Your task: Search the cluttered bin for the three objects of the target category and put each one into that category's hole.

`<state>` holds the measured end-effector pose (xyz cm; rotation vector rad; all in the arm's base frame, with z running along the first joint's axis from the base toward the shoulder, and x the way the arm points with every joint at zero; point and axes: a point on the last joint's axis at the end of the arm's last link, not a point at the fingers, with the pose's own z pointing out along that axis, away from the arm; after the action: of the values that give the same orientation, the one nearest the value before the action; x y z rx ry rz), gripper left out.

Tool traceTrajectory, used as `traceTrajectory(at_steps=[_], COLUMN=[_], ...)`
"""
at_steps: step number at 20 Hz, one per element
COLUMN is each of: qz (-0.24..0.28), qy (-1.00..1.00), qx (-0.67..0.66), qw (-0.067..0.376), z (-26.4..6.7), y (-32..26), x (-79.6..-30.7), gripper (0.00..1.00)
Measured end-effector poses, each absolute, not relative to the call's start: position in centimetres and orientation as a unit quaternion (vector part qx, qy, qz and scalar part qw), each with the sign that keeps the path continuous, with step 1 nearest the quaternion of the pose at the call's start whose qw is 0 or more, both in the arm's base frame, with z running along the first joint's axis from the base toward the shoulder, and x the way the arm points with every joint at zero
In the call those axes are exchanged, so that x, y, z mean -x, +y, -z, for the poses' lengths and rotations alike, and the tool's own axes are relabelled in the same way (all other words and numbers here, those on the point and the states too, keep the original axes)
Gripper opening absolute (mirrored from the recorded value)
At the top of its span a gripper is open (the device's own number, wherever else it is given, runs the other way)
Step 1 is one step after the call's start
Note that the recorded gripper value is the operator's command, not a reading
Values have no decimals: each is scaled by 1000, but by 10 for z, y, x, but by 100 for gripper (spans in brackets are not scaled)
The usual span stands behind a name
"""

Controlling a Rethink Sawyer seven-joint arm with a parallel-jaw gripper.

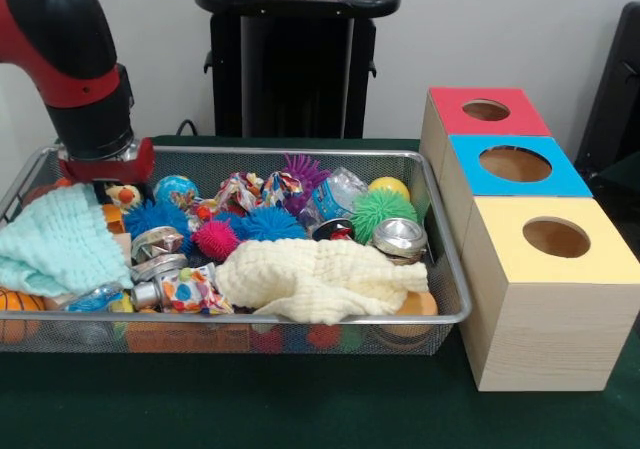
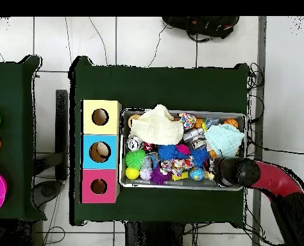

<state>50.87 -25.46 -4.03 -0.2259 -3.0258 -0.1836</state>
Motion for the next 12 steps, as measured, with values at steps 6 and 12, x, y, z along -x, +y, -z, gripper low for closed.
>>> traceTrajectory(at_steps=[6,12], qz=[67,69], qy=[-993,-994], qx=[70,56], qw=[62,65], z=[39,43], y=[-251,-246], x=[-513,-512], gripper=[100,100])
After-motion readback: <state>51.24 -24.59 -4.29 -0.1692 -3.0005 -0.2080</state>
